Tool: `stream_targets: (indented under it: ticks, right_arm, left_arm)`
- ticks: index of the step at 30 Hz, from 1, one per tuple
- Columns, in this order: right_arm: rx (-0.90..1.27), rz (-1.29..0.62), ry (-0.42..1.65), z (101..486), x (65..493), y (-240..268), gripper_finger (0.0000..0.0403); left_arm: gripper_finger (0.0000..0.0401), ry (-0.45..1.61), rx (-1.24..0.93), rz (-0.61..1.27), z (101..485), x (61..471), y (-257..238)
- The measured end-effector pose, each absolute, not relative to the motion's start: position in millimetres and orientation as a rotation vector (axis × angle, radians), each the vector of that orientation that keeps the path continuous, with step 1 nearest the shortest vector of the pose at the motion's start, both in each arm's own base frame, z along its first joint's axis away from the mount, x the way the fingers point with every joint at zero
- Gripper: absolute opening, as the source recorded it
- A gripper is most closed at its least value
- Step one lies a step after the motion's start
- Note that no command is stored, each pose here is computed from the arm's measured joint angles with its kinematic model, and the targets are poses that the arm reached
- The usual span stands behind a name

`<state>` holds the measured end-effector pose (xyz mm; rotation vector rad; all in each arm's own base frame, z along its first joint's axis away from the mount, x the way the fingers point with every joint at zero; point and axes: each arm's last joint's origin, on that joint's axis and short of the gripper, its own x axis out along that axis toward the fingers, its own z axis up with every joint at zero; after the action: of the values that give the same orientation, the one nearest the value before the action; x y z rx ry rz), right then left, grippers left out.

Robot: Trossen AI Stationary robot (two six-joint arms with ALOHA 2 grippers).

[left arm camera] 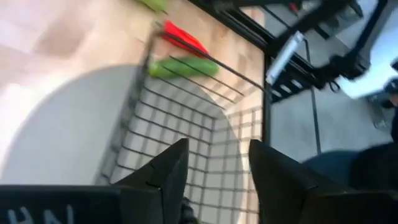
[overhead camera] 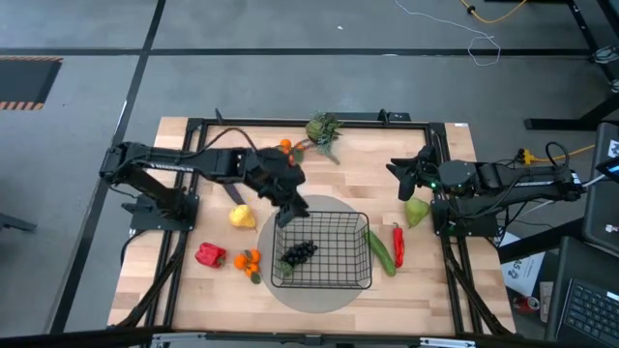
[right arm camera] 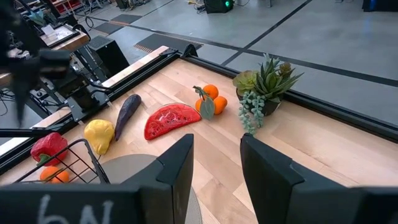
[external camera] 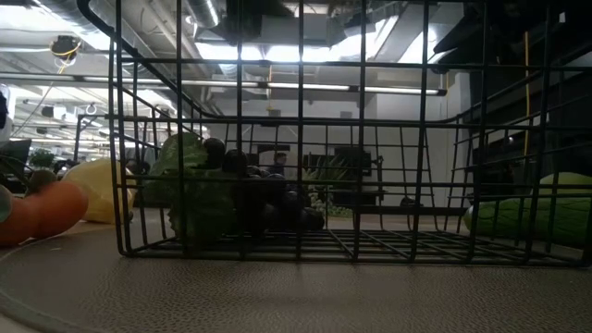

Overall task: Build produce basket
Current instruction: Put the orange tangerines into the black wire basket

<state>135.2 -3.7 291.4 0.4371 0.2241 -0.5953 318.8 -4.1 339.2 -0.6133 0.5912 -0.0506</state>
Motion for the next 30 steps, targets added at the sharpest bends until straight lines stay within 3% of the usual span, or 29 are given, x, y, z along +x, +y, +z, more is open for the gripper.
stream_targets:
  ticks: [12, 22, 30]
  right_arm:
    - [0.437, -0.595, 0.224, 291.4, 135.2, -3.7, 0.0134]
    - [0.436, -0.6, 0.222, 291.4, 135.1, -3.8, 0.0134]
    - [0.429, -0.613, 0.218, 291.5, 134.9, -4.2, 0.0134]
  left_arm:
    - [0.0163, 0.49, -0.591, 0.401, 336.5, 309.0, 76.3]
    - [0.0163, 0.64, -0.571, 0.725, 301.9, 304.8, 120.1]
    - [0.0163, 0.708, -0.588, 0.815, 273.7, 312.3, 145.5]
